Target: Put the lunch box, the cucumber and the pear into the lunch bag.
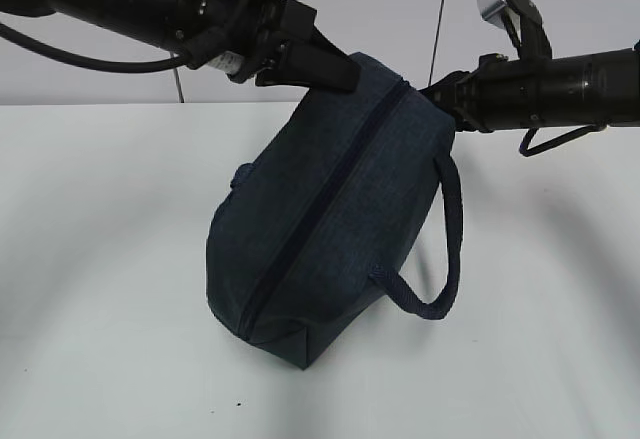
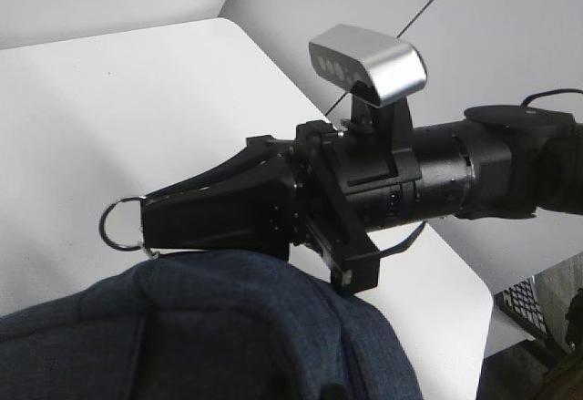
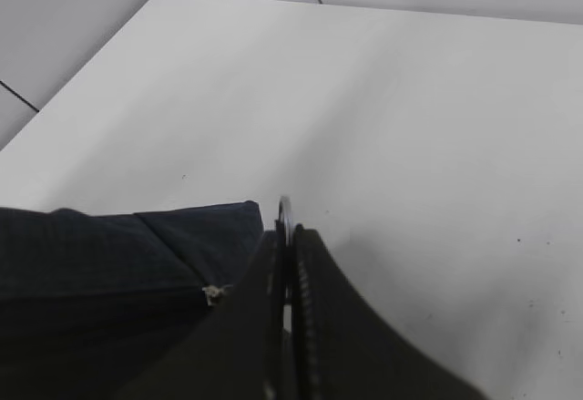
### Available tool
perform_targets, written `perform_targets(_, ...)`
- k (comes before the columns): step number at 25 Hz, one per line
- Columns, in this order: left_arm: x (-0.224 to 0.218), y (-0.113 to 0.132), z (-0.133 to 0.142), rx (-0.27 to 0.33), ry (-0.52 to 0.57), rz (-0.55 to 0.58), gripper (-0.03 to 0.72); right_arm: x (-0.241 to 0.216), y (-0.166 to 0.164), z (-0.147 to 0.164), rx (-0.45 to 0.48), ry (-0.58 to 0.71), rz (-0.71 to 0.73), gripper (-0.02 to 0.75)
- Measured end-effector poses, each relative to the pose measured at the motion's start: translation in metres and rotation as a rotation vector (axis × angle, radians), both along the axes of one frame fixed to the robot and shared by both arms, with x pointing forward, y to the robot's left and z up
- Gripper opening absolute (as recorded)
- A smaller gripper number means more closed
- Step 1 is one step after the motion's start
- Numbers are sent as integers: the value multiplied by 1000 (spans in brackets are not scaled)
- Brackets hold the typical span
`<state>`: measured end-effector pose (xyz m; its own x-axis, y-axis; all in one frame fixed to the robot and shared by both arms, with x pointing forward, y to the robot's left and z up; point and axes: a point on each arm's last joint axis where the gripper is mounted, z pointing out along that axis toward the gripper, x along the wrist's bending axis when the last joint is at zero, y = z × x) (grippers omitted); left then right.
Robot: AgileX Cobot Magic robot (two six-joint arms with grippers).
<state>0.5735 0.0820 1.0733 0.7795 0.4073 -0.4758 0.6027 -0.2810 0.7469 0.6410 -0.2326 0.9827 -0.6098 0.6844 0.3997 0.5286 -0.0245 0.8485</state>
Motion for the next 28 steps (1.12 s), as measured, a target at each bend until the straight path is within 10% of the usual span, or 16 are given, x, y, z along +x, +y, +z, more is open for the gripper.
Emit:
perform_targets(5,10,-3,-12,-13,24,47,11,2,-1,3,38,-3,-34,28)
perform_targets(12,30,-7,-36,-15,54,155,11,5,-5,2,24,-9,-80,319)
perform_targets(19,40,-10,-57,-11,97,191,25,0,-5,20,-37,-95,-57,361)
perform_targets(28,43,-7,-59,30,58,212,303,-15,-13,60,-227,-215,-75,375)
